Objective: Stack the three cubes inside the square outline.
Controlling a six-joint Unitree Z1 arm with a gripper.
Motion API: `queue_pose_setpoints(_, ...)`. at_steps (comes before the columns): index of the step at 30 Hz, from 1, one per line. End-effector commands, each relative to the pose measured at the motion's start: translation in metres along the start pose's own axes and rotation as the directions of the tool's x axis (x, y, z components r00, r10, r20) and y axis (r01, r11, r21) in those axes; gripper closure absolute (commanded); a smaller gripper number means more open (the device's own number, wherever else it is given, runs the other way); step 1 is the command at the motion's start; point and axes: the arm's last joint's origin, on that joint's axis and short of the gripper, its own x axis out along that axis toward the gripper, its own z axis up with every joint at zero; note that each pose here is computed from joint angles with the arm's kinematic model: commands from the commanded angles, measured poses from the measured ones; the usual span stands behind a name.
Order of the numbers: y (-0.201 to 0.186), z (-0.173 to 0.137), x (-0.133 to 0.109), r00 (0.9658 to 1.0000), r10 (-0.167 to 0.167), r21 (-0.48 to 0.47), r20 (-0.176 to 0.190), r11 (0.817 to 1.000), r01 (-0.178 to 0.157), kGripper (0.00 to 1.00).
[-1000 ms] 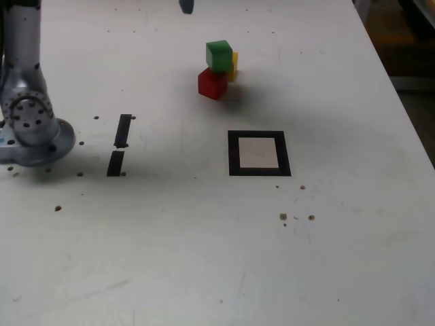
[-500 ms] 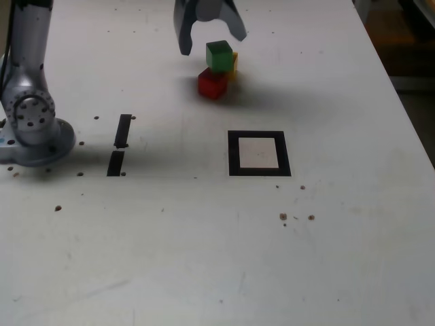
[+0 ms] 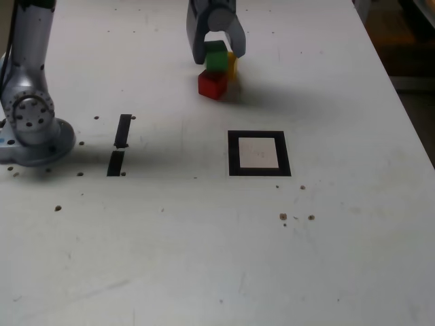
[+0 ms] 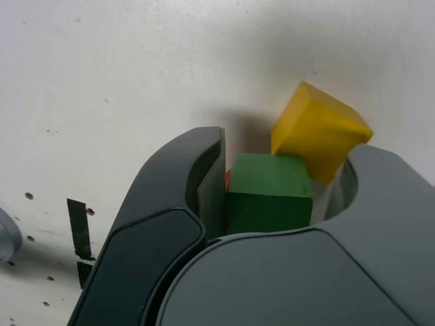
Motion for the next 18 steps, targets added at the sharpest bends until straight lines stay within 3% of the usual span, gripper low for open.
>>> queue_pose_setpoints(1, -0.001, 0.002, 0.002, 1.0, -0.009, 0.001, -0.002, 1.0, 0.009, 0.58)
queue_pose_setpoints(4, 0.0, 0.002, 0.0, 1.0, -0.002, 0.0, 0.008, 1.0, 0.002, 0.66)
queue_pose_setpoints(10, 0.003, -0.022, -0.028, 0.9965, 0.073, -0.016, 0.041, 0.997, -0.072, 0.78)
queue_pose_setpoints(14, 0.015, -0.041, -0.031, 0.9956, 0.092, -0.035, 0.018, 0.995, -0.092, 0.79)
queue_pose_setpoints(18, 0.032, -0.046, -0.01, 0.997, 0.074, -0.05, -0.024, 0.996, -0.075, 0.79)
